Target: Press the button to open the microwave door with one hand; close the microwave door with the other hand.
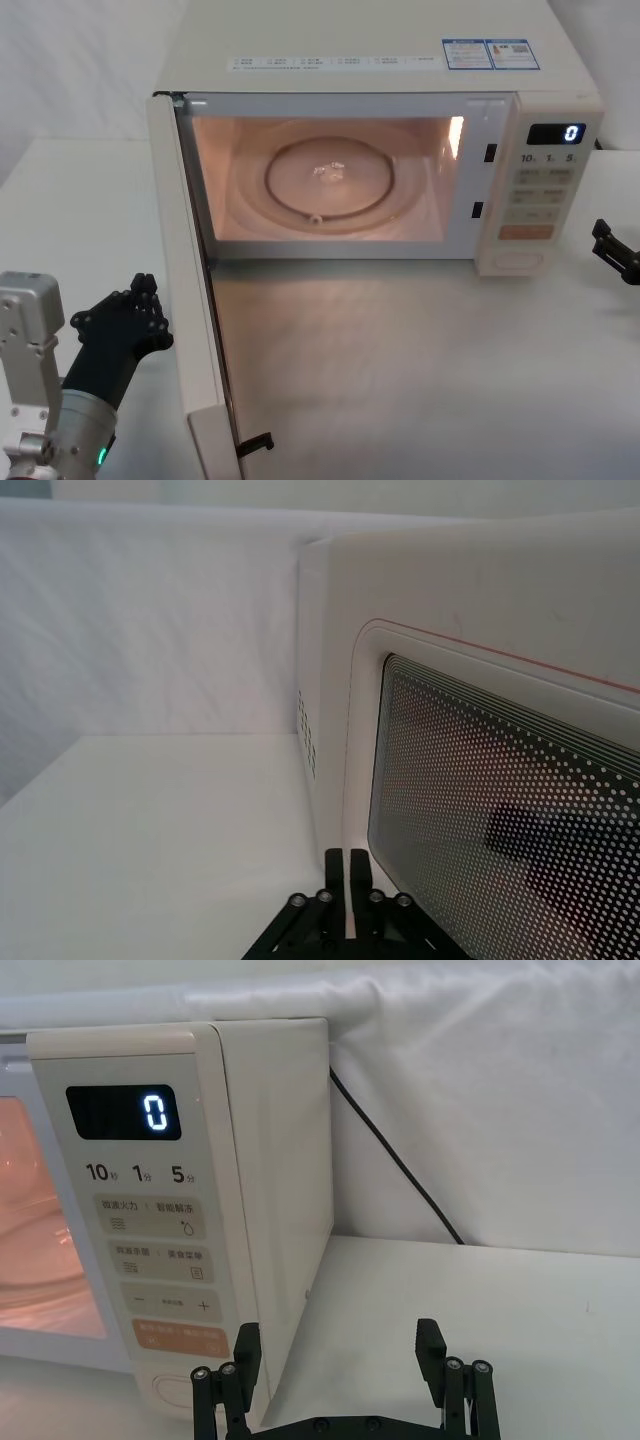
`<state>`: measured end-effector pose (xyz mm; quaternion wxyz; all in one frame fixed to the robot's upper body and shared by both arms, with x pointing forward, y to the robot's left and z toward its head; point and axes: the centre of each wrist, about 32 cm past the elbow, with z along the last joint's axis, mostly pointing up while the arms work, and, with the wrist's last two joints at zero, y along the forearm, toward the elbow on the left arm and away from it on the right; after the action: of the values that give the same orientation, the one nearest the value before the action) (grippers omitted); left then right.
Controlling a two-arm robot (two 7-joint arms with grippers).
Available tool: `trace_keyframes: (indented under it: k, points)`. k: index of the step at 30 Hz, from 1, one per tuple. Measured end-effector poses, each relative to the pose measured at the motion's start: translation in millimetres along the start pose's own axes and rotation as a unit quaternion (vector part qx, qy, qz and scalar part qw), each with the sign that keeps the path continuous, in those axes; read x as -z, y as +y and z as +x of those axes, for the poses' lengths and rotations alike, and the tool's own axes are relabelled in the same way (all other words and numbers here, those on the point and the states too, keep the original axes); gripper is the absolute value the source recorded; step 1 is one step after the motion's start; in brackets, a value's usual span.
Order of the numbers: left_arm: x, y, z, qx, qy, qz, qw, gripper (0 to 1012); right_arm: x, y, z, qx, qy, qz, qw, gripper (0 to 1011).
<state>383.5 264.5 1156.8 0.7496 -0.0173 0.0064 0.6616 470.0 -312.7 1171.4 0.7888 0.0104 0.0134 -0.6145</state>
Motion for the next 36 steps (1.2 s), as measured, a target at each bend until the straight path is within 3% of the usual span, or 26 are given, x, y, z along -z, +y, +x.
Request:
trace_keyframes:
  k: [2, 26, 29, 36]
  points:
    - [0.0, 0, 0.0, 0.000, 0.000, 0.000, 1.0000, 2, 0.0, 0.0, 0.0, 0.000, 0.000, 0.000, 1.0000, 1002]
    - [-0.2, 0, 0.3, 0.000, 0.000, 0.000, 1.0000, 0, 0.0, 0.0, 0.0, 0.000, 0.000, 0.000, 1.0000, 1002]
    - [-1.9, 1, 3.1, 0.004, -0.001, -0.002, 1.0000, 0, 0.0, 0.0, 0.0, 0.000, 0.000, 0.000, 1.0000, 1002]
    - [-10.6, 12, 20.2, 0.013, -0.003, -0.012, 0.9998, 0, 0.0, 0.0, 0.0, 0.000, 0.000, 0.000, 1.0000, 1002]
